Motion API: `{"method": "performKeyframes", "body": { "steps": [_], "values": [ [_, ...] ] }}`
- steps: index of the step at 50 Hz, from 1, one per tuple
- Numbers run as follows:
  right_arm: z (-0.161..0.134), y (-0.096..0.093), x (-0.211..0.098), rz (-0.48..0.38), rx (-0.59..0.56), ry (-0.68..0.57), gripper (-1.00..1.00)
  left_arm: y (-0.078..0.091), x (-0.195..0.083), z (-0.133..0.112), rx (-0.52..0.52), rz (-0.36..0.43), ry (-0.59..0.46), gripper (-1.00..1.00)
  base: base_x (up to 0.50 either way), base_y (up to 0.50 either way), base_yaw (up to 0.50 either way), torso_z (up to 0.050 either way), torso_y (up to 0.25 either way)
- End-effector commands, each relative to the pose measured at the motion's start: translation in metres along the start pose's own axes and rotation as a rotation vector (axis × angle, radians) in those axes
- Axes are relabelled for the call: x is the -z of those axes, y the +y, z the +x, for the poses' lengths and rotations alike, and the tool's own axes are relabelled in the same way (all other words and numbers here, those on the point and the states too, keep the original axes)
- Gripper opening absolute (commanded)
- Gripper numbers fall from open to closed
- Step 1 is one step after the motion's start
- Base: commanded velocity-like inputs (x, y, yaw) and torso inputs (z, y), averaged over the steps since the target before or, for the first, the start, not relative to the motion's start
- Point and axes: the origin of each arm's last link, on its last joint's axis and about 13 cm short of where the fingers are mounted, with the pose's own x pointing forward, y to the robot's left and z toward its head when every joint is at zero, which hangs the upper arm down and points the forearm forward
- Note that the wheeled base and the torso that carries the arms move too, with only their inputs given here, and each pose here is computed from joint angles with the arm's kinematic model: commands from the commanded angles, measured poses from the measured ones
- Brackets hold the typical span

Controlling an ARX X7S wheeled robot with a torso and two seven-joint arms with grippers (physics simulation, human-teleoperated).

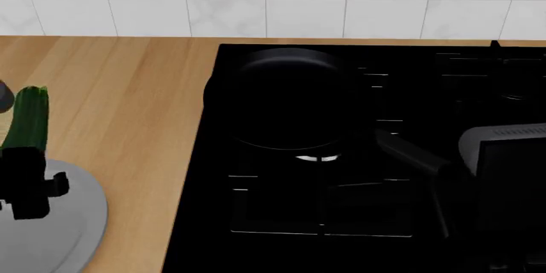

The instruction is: Pick the zucchini from the plate and place it in the pan.

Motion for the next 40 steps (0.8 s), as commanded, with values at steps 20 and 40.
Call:
{"method": "performKeyframes", "body": {
  "steps": [20,40],
  "values": [
    [0.006,0.004,0.004,0.027,0.038,-0.061,1.00,-0.032,-0.053,0.049,0.208,0.217,-0.095,-1.00,0.12,0.00,0.00,0.000,0.001],
    [0.002,0.000,0.003,0.025,0.065,-0.067,1.00,-0.091,-0.076,0.091,0.399,0.417,-0.097,-1.00,0.12,0.00,0.00,0.000,0.001]
  ]
}}
